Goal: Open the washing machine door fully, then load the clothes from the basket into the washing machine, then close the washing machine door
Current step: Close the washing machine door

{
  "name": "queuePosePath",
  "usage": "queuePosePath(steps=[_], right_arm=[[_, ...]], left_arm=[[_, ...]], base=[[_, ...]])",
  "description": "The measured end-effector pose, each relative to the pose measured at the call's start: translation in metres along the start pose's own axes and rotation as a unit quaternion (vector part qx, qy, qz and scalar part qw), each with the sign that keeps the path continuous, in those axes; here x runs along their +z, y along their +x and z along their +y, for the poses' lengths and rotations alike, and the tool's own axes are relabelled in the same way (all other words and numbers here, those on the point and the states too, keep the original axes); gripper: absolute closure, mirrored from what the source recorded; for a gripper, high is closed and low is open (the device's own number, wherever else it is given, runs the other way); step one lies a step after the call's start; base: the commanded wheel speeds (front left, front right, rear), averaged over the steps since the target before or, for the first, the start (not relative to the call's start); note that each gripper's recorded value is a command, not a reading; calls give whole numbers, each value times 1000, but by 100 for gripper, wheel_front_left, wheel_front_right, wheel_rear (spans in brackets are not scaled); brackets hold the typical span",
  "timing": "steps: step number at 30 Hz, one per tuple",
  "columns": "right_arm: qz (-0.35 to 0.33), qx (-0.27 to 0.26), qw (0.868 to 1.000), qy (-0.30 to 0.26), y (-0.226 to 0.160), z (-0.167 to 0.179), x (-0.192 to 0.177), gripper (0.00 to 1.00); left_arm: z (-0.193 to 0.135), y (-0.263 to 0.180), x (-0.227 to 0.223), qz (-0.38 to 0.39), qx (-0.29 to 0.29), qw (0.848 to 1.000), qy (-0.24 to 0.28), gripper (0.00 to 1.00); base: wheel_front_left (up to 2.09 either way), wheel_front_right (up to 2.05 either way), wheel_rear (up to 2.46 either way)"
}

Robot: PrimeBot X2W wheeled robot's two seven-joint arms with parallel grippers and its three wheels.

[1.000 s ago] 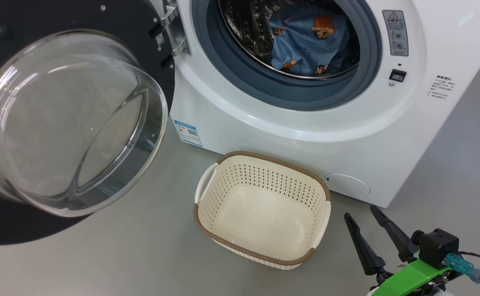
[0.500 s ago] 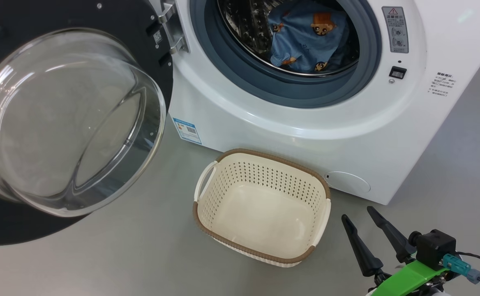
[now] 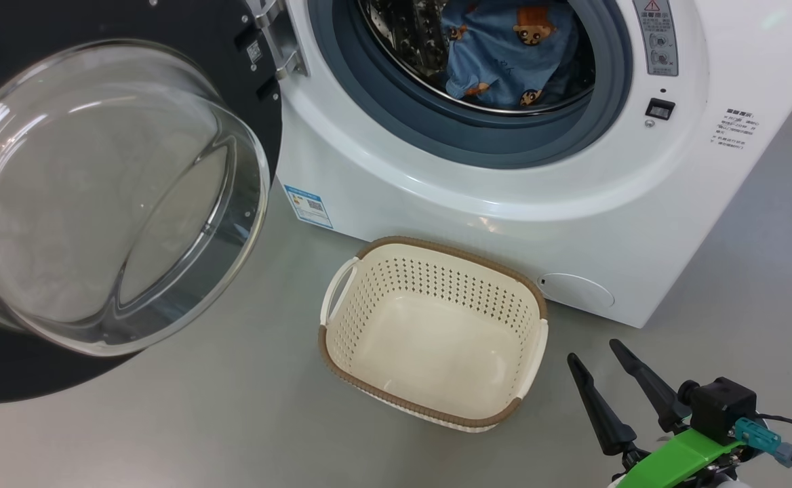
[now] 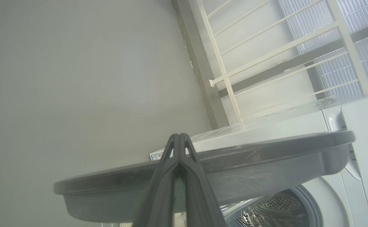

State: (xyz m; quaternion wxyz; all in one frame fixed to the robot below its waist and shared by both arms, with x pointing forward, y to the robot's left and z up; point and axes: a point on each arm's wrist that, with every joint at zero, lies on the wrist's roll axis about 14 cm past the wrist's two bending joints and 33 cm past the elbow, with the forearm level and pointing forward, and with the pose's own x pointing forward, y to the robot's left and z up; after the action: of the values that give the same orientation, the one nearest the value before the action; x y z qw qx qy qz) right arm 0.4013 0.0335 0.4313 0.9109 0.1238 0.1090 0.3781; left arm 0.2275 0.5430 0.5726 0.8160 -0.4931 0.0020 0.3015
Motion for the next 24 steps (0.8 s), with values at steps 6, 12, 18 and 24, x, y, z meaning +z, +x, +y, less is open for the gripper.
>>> queuePosePath(steps=[6,12,18,24], right_arm=[[0,-2,1000,-2,-1,-2,1,0],[1,-4,1000,-1,-1,-3,0,0],[0,-5,1000,-1,-2,-4,0,0],[-3,-8,1000,-1,-2,-5,2,0]], left_arm=[[-4,2,-8,20,-7,1000,2,100],[-11,3,-16,45,-18,999,9,100],[-15,1,-25,72,-29,997,14,100],[-15,-4,-31,94,-34,995,26,100]], base=[[0,0,0],[0,0,0],[0,0,0],[0,0,0]])
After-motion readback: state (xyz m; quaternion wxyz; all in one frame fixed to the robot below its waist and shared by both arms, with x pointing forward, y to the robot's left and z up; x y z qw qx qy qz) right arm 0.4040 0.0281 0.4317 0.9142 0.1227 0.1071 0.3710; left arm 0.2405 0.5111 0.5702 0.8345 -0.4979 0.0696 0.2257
